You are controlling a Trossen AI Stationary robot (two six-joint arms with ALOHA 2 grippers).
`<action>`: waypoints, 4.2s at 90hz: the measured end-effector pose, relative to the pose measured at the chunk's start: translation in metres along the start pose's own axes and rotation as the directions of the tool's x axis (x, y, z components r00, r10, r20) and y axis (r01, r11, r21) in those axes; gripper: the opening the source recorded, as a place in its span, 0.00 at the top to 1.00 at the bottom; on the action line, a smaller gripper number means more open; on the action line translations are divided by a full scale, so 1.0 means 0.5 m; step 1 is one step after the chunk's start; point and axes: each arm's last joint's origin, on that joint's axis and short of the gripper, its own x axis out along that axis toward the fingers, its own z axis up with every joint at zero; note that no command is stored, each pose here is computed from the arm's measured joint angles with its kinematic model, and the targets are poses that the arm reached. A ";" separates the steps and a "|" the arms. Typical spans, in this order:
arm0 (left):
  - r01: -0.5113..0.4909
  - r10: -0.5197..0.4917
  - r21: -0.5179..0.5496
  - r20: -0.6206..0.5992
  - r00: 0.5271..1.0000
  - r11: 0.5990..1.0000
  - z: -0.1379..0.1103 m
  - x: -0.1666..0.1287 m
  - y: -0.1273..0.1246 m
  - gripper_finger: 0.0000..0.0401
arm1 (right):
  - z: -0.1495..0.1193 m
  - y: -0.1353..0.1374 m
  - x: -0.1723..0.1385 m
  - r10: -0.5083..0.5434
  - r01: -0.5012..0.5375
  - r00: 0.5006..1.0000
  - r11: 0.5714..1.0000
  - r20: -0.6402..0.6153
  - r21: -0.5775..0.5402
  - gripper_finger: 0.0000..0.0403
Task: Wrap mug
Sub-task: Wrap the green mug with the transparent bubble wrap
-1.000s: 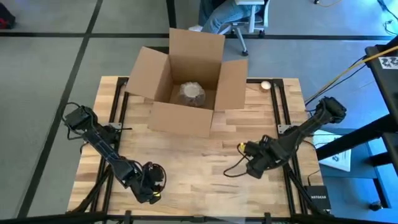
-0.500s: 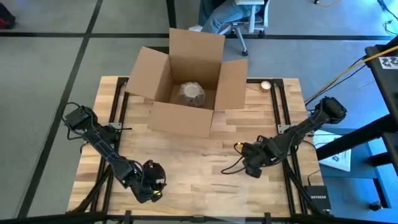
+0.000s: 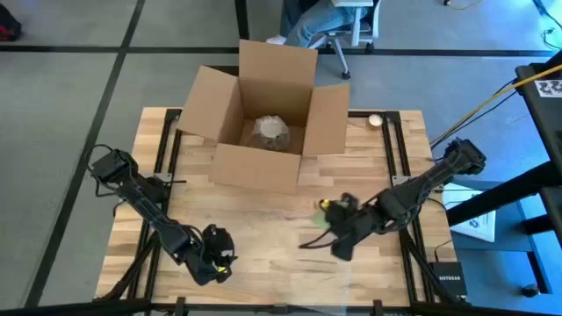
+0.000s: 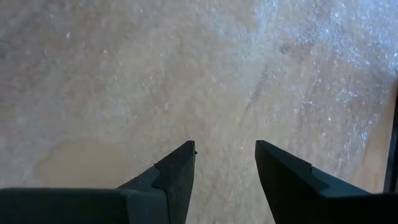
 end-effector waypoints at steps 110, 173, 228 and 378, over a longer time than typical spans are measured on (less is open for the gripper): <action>0.017 -0.016 0.010 -0.055 0.998 1.000 -0.006 -0.002 -0.001 0.62 | 0.213 0.121 0.345 -0.005 -0.053 0.976 0.965 -0.218 -0.259 0.97; 0.024 -0.023 0.005 -0.071 0.997 1.000 -0.008 -0.003 -0.002 0.62 | 0.173 0.153 0.204 -0.055 -0.057 0.948 0.939 -0.313 -0.338 0.51; -0.019 0.021 0.030 -0.061 0.998 0.999 0.027 0.019 0.016 0.62 | -0.156 0.168 0.299 -0.219 0.086 0.857 0.953 -0.467 -0.289 0.51; -0.006 0.005 -0.044 -0.029 1.000 0.999 0.007 -0.024 0.010 0.62 | -0.407 0.011 0.149 -0.095 0.108 0.994 0.812 -0.052 0.574 0.51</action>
